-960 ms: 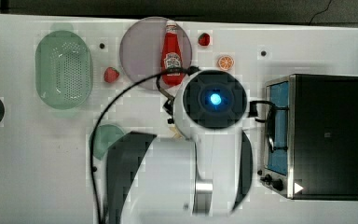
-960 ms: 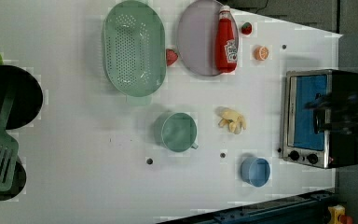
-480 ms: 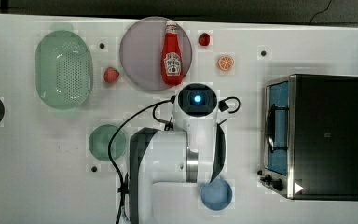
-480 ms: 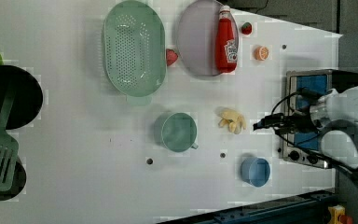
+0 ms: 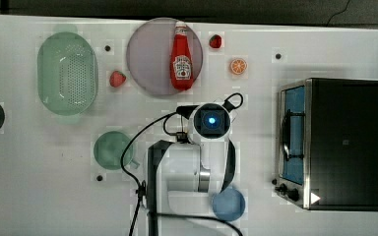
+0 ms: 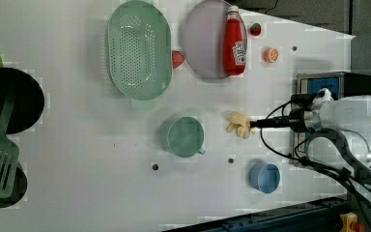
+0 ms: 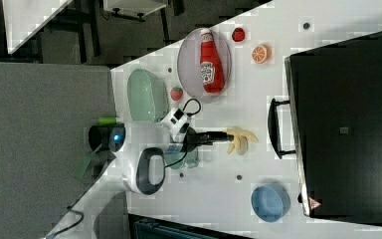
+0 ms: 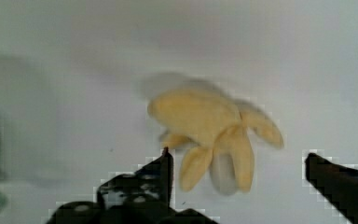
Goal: Pick Banana and place it in mug.
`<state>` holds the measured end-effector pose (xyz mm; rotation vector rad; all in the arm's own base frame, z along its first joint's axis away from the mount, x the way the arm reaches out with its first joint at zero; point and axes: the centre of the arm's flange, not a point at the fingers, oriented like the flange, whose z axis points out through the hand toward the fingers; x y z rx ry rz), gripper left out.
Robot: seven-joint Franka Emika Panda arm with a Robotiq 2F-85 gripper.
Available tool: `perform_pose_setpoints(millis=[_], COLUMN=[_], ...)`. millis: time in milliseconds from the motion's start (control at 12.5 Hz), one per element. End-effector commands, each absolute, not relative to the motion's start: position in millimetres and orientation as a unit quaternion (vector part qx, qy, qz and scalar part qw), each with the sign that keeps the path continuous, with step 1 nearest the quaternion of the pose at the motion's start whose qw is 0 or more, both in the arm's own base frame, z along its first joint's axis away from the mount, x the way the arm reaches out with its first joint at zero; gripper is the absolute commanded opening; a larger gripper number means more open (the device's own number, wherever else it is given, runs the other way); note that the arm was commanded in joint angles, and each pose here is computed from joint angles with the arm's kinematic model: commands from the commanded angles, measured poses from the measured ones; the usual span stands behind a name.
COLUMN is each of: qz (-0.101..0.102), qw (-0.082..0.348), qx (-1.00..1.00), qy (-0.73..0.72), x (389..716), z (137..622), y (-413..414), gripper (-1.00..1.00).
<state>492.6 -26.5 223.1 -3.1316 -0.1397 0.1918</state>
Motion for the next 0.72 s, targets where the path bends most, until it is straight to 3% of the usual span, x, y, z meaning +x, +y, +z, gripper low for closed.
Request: perform_pose_setpoints(millis=[80,320,560,640,720], qz=[0.063,0.069,0.052,0.053,0.056], qw=[0.005,0.005,0.001,0.001,0.001], qx=[-0.988,-0.988,-0.989,-0.989,-0.989], qy=[-0.138,-0.136,-0.137,-0.137,-0.135], x=[484.0,478.9,480.5,479.3,477.8], z=[188.7,157.8,144.4,142.3,140.7], y=[-28.2,-30.3,-30.3,-31.0,-32.9], gripper=[1.0,1.0,1.0,0.93,0.69])
